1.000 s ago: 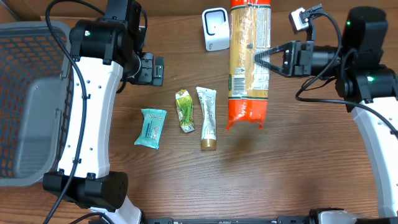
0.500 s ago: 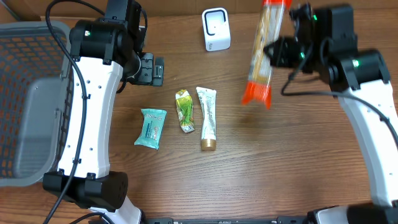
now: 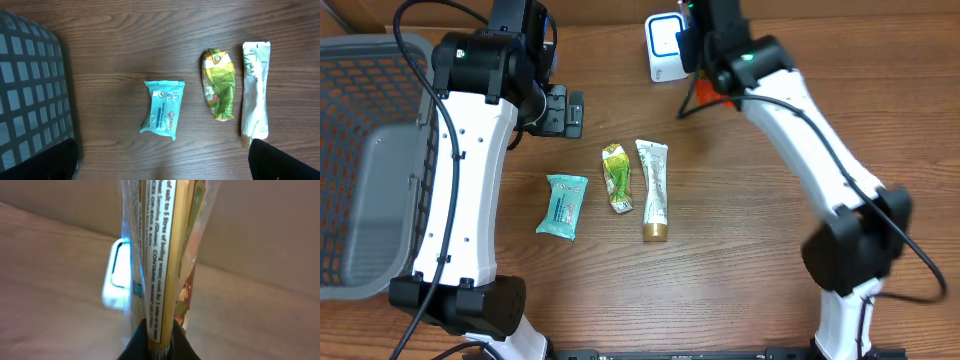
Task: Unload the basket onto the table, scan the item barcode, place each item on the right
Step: 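Carry the pasta bag up to the white scanner and hold it there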
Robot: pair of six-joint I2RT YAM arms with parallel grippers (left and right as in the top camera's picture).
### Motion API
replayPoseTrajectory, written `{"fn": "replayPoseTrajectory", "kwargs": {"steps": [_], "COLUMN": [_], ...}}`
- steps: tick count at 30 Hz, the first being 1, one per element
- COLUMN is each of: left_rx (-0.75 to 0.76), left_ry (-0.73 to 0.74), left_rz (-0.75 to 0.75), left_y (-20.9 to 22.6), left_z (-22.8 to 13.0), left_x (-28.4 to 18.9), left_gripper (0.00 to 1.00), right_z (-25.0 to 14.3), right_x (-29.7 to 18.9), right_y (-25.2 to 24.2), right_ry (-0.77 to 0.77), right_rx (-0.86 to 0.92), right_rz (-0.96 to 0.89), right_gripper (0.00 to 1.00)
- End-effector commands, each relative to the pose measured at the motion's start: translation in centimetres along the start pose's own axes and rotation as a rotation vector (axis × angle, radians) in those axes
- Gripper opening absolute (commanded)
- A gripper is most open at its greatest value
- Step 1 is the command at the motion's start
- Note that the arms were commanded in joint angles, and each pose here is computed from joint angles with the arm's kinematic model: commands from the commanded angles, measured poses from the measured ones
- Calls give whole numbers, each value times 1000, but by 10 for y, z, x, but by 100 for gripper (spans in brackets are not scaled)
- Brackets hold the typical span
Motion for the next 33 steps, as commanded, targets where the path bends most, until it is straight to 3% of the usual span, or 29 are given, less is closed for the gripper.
{"fn": "replayPoseTrajectory", "kwargs": {"steps": [1, 14, 33], "left_rx": [11, 11, 11], "left_ry": [11, 11, 11], "left_rz": [1, 1, 1], "left_y": [1, 1, 1], "left_z": [1, 1, 1], "left_x": [4, 4, 4], "left_gripper": [100, 100, 100], "right_z": [37, 42, 46], "right_x": [-3, 63, 61], "right_y": [-16, 31, 43], "right_ry": [-164, -356, -388], "right_rx": [-76, -445, -522], "right_rz": [-128, -307, -326], "right_gripper": [4, 4, 4]}}
Point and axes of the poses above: each gripper's point midway between its finger pads, its own x axis out along the fingers, its own y axis along the line the jaws close on, z = x × y, the point moved 6 cm from there along -x, back along the fingers, and after that the axes turned 2 degrees about x, right-handed, at the moved point
